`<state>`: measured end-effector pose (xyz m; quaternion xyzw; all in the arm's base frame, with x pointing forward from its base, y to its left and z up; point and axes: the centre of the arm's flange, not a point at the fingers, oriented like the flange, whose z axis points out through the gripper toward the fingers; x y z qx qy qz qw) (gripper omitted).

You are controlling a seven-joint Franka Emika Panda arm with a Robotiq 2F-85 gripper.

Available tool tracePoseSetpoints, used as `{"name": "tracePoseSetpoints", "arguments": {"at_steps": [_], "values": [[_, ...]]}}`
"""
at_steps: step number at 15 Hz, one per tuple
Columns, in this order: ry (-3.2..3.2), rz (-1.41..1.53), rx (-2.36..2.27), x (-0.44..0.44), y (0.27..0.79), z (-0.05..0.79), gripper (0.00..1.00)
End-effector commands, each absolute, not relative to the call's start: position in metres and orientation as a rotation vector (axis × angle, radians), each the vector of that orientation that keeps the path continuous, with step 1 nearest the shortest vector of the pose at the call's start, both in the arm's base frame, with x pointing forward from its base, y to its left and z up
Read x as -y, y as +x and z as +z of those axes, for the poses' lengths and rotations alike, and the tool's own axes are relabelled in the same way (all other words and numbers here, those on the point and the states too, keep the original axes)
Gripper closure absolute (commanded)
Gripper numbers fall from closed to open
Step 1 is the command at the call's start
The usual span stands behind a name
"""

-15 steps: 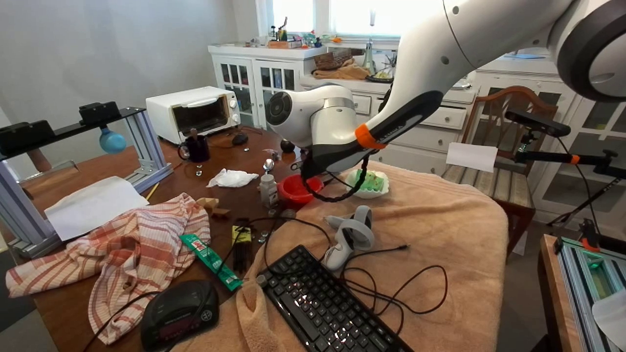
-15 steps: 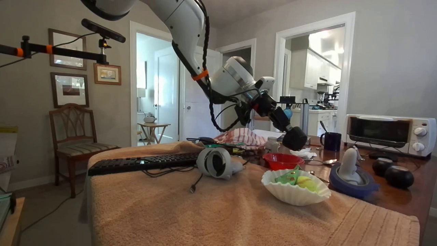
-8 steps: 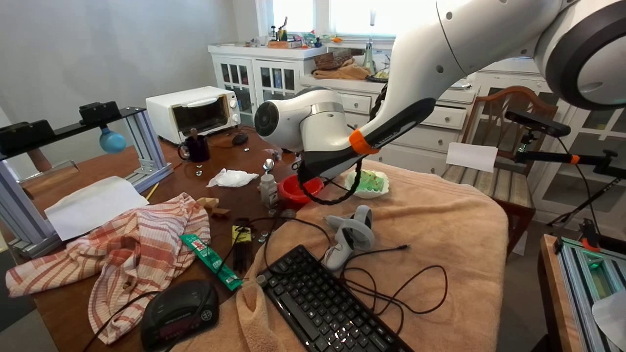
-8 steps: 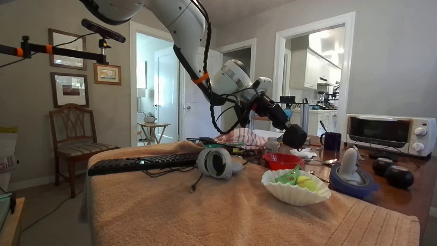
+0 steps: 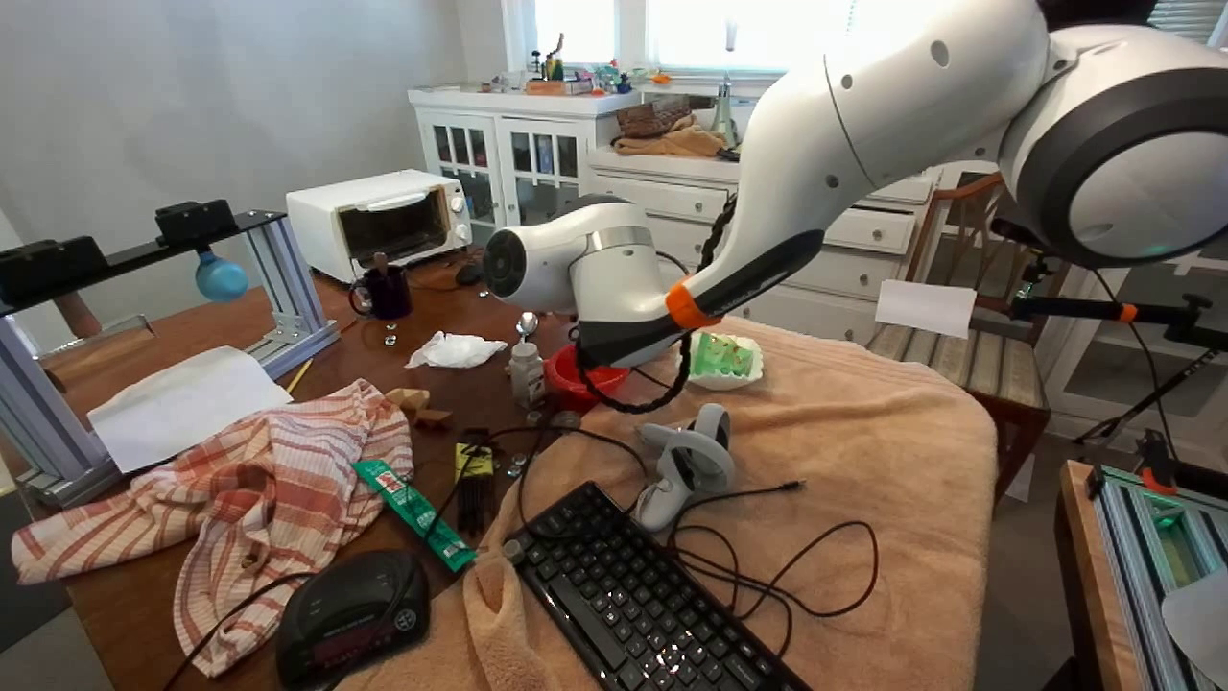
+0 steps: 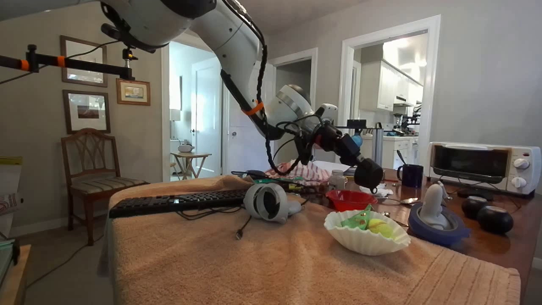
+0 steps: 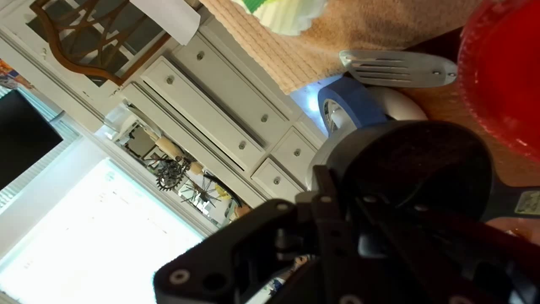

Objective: Pour contents of the black pot into the orange bowl

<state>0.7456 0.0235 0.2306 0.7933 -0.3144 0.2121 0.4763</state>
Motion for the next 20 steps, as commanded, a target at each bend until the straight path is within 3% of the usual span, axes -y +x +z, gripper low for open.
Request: {"name": "tracePoseSetpoints", "arguments": {"at_steps": [1, 6, 7, 20], "values": [[1.916, 0.533, 0.726, -0.025, 0.779, 0.221, 0.99], [1.922, 0.557, 0.707, -0.035, 0.789, 0.222, 0.99], [1.941, 0.553, 0.721, -0.029, 0.768, 0.226, 0.95], [1.879, 0.581, 0.682, -0.067, 0.767, 0.226, 0.99]]}}
